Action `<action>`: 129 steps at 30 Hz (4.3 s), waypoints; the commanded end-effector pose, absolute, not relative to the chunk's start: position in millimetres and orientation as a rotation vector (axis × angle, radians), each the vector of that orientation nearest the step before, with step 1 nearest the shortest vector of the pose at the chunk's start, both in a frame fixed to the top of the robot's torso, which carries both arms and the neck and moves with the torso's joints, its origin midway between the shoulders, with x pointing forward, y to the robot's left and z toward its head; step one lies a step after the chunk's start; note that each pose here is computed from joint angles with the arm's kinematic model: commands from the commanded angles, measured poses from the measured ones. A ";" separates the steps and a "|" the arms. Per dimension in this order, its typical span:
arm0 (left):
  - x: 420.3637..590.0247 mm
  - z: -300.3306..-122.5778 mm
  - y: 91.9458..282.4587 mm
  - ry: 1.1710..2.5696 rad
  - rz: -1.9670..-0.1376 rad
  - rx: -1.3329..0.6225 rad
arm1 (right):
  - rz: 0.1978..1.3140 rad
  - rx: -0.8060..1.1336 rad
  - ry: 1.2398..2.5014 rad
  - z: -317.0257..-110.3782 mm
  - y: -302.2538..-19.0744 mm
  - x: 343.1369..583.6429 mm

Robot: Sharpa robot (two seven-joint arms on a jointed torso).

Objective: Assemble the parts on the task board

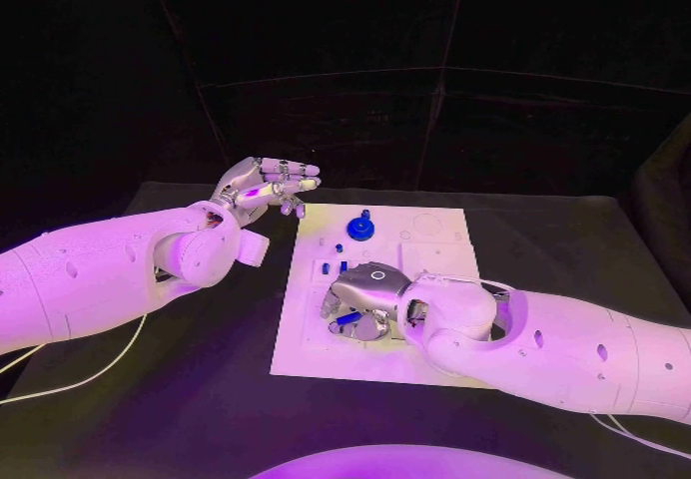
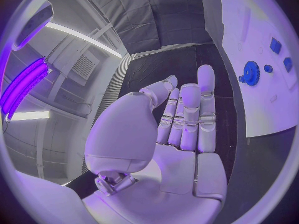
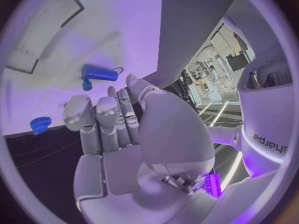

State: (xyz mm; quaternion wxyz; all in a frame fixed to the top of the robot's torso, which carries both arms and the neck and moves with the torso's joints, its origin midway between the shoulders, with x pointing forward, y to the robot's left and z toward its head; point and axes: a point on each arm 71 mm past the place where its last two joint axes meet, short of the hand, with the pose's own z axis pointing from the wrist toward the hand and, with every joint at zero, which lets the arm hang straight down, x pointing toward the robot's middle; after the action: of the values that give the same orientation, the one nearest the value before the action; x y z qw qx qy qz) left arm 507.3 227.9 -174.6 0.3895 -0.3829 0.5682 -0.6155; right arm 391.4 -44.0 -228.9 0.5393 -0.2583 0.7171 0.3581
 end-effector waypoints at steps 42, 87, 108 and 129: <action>507.7 -174.0 229.7 1.449 -1.575 -0.976 | 0.805 -0.482 1.619 -209.3 -114.9 378.3; 507.2 -174.2 228.0 1.459 -1.581 -0.976 | 0.685 -0.566 1.745 -230.6 -68.9 395.7; 507.2 -174.4 227.8 1.465 -1.581 -0.978 | 0.622 -0.623 1.809 -238.8 -63.7 398.9; 507.5 -175.1 227.3 1.475 -1.578 -0.982 | 0.581 -0.654 1.846 -242.8 -63.8 400.1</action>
State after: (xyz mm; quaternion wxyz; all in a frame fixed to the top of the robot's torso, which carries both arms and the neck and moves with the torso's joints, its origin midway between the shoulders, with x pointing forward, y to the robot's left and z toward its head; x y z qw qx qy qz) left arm 507.5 229.0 -176.3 0.3804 -0.3854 0.5761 -0.6123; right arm 400.9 -59.9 -234.1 0.5390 -0.2625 0.7550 0.2657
